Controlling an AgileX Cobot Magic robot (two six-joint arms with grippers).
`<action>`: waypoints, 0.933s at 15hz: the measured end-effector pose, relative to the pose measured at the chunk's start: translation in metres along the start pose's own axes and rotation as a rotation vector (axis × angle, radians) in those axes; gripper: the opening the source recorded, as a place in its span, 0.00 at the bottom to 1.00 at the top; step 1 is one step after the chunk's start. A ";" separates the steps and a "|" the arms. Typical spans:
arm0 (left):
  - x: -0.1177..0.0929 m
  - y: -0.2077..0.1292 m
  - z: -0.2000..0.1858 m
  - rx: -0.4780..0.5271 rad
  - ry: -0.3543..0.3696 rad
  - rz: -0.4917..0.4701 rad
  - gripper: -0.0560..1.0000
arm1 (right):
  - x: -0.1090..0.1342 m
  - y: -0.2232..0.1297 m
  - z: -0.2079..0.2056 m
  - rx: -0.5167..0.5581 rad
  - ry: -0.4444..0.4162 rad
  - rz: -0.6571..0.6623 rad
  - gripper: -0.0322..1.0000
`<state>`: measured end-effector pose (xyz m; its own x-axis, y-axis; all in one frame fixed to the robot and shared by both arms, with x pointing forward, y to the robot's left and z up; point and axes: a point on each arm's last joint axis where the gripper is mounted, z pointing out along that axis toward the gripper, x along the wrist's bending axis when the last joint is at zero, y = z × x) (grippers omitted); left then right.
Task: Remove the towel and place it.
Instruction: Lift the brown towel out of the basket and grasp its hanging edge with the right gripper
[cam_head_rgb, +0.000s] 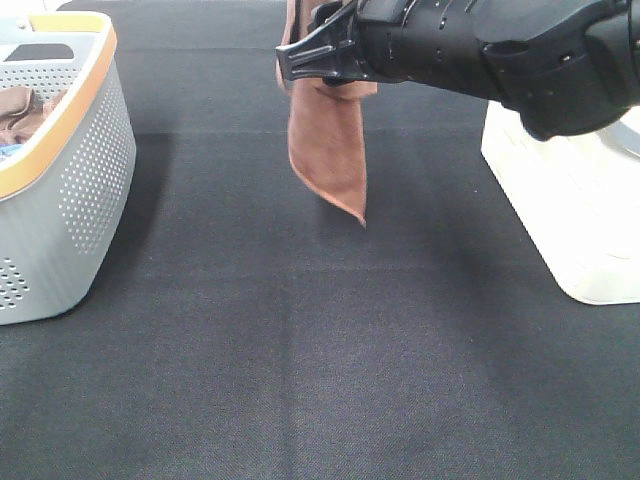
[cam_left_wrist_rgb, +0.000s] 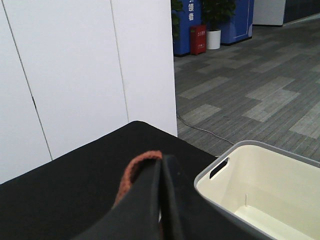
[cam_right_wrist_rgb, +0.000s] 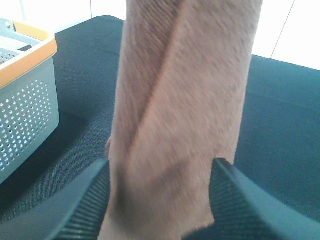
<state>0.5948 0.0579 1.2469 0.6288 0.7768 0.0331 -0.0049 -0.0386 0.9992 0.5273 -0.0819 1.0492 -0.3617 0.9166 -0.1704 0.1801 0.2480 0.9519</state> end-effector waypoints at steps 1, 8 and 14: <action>0.000 0.000 0.000 -0.003 0.002 0.002 0.05 | 0.000 0.000 0.000 0.003 0.005 -0.013 0.58; 0.000 0.000 0.000 -0.005 0.000 -0.007 0.05 | 0.002 -0.001 0.000 0.010 0.021 -0.038 0.54; 0.000 0.000 0.000 -0.006 0.000 -0.008 0.05 | 0.012 -0.007 -0.001 0.073 0.139 -0.038 0.54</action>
<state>0.5947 0.0579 1.2474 0.6291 0.7769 0.0255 -0.0044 -0.0292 0.9996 0.5206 -0.0725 1.0409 -0.4916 0.8553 -0.1640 0.2284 0.3083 0.9235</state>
